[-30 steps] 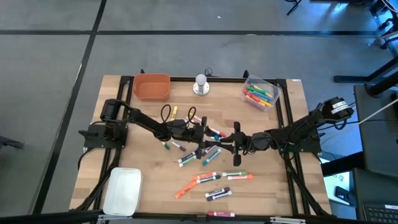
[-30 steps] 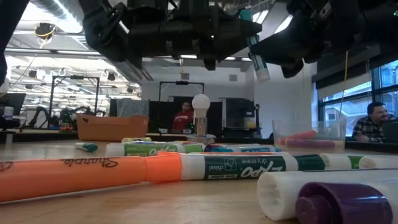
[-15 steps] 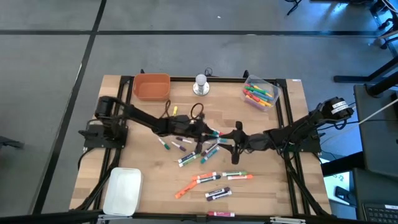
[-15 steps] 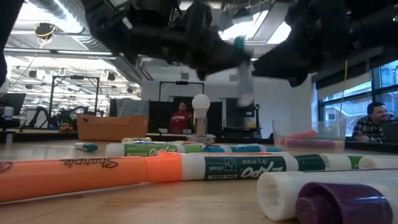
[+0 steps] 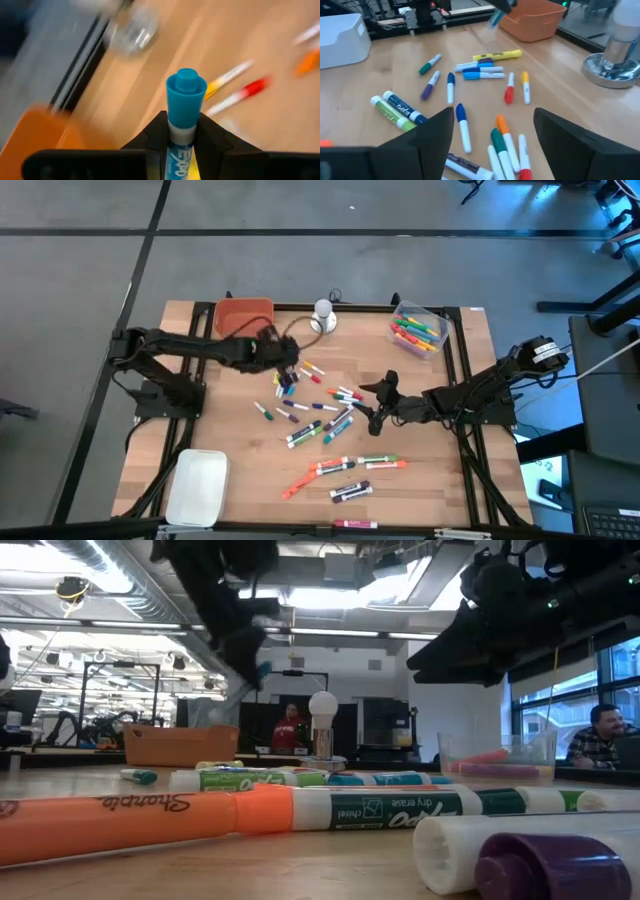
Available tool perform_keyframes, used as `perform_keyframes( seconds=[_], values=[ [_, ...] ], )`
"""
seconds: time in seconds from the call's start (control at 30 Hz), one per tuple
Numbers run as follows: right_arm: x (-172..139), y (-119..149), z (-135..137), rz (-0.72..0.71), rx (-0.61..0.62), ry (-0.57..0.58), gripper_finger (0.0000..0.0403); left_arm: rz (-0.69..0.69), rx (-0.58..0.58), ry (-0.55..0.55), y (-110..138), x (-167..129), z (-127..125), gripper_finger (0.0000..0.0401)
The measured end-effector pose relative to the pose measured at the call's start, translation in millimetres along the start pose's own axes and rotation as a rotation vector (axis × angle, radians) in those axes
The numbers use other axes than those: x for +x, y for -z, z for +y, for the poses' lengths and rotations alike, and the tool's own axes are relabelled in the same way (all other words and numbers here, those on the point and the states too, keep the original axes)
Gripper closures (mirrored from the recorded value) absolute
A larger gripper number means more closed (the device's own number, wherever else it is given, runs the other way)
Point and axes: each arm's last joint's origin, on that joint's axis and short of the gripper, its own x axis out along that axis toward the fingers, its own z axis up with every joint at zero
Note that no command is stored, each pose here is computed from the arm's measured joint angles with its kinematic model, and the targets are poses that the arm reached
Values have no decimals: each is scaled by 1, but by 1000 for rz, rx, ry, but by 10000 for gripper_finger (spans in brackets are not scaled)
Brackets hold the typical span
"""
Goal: Pick & Place Markers
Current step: Put the light blue marker pen into the orange bin
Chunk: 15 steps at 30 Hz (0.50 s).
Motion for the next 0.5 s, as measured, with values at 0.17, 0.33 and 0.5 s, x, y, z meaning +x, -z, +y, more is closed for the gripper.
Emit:
perform_keyframes(
  seconds=[0.17,0.33,0.5],
  values=[
    [0,1,2,29,-5,-72,160,210,-89,-106,16,14,35,343],
    [0,1,2,35,-4,-91,195,257,-32,-241,19,22,61,343],
    [0,1,1,19,-2,-39,232,280,98,-328,17,33,91,343]
  ],
)
